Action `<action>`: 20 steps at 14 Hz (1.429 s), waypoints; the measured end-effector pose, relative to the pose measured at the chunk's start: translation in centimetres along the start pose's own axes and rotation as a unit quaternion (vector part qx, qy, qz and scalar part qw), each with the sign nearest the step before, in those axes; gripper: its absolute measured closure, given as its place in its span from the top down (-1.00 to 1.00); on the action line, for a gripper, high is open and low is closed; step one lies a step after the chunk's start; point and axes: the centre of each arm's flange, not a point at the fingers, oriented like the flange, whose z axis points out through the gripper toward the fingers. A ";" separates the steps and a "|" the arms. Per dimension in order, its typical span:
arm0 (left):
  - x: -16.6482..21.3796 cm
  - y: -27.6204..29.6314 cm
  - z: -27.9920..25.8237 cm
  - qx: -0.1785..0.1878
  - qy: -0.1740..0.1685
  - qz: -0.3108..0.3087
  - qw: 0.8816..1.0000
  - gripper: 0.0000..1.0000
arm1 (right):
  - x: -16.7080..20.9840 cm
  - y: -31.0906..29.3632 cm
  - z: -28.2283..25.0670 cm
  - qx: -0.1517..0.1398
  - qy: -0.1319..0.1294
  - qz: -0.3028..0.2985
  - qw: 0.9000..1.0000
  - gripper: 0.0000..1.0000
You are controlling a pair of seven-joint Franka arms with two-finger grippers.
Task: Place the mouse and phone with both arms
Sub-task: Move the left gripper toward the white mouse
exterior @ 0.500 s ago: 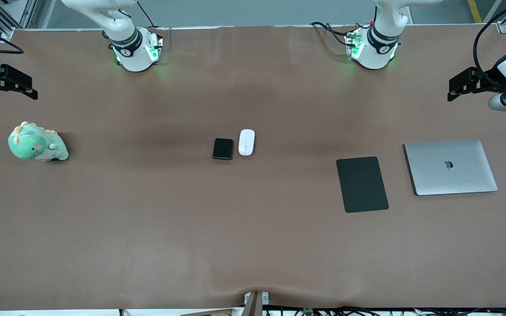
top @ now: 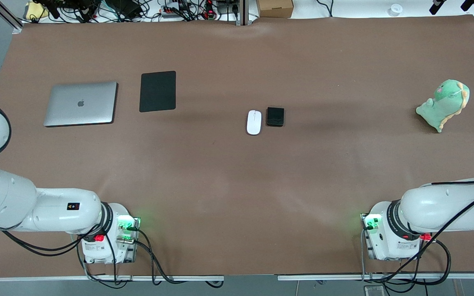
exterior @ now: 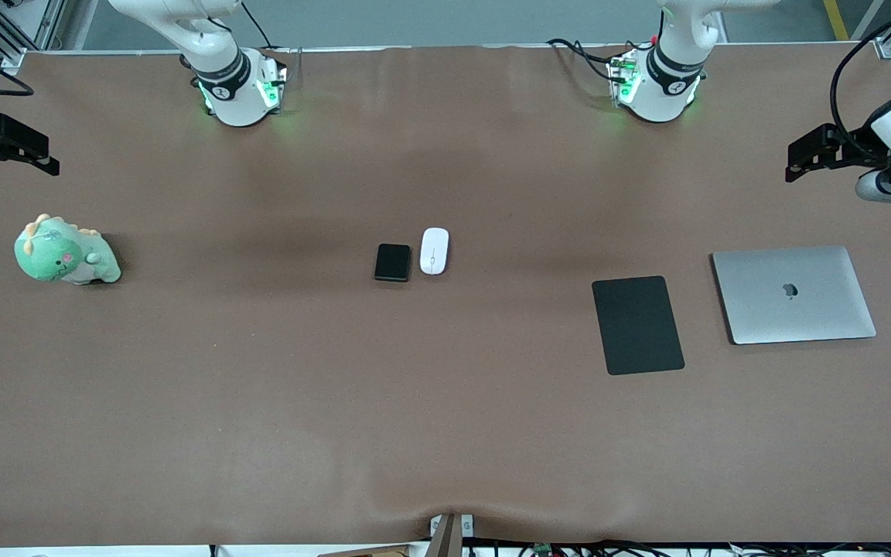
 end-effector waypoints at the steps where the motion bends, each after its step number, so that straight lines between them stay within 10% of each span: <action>1: 0.1 0.1 0.0 0.000 0.000 -0.001 1.000 1.00 | 0.0 0.0 0.0 0.000 0.000 0.000 1.000 1.00; 20: 3.9 27.0 8.3 -0.046 -0.052 -0.119 0.990 1.00 | 1.0 -1.3 0.8 0.002 -0.007 -0.013 1.000 1.00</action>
